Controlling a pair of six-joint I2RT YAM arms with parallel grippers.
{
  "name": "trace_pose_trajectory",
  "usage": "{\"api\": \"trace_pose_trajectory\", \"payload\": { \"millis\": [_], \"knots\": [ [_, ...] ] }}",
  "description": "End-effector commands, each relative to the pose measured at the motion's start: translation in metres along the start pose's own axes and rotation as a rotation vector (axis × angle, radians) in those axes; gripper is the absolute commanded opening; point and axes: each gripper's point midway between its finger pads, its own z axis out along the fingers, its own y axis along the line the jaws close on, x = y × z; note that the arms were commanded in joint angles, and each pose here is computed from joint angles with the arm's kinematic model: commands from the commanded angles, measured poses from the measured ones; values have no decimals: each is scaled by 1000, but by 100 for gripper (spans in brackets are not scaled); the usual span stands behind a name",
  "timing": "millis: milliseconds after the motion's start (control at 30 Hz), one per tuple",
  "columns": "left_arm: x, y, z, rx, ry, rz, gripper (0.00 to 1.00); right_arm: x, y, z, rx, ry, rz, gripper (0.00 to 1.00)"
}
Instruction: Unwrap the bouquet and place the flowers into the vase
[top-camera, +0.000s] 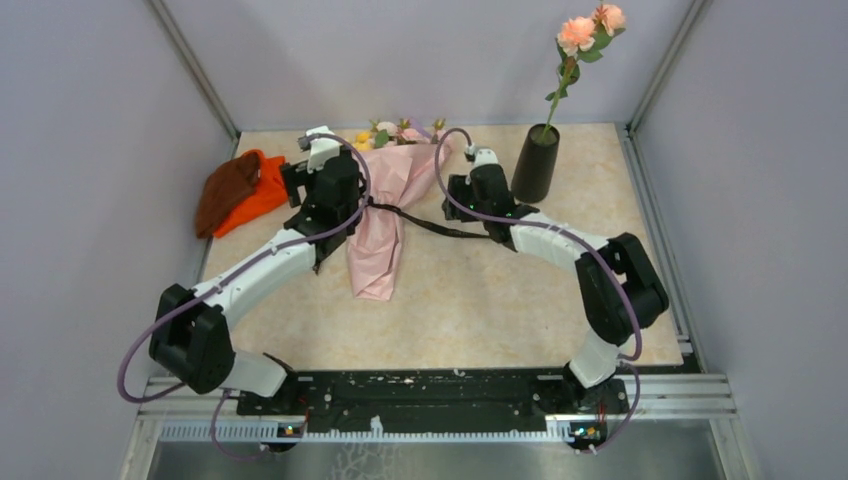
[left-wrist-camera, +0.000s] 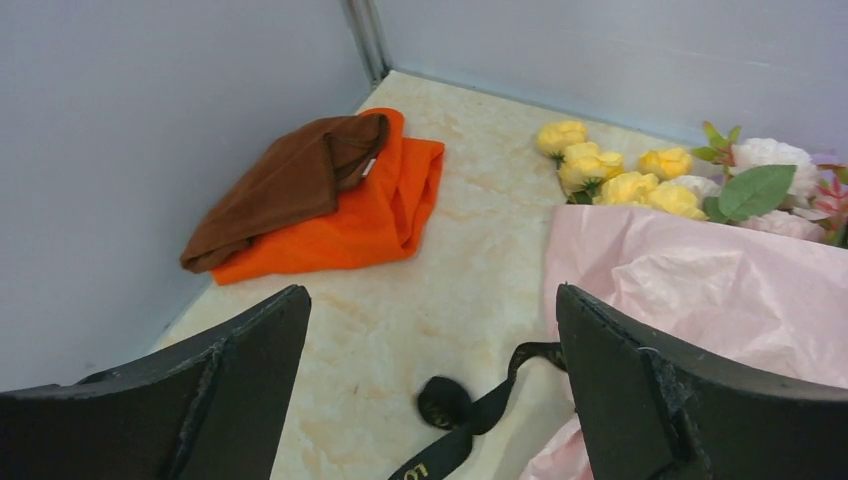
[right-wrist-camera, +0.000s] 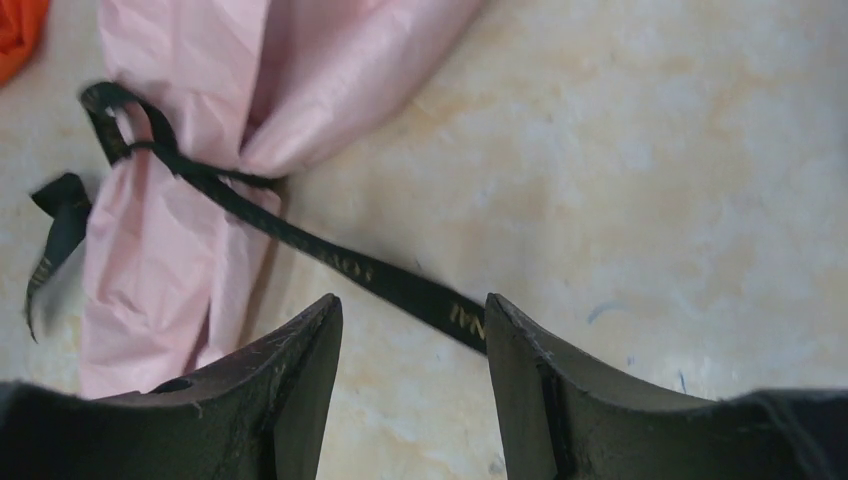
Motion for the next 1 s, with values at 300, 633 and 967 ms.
{"api": "trace_pose_trajectory", "payload": {
  "millis": [300, 633, 967],
  "knots": [
    [54, -156, 60, 561, 218, -181, 97, -37, 83, 54, -224, -19, -208, 50],
    [103, -184, 90, 842, 389, -281, 96, -38, 114, 60, -315, -31, -295, 49],
    [150, -181, 91, 865, 504, -297, 99, -16, 149, 95, -337, 60, -365, 49]
  ]
}}
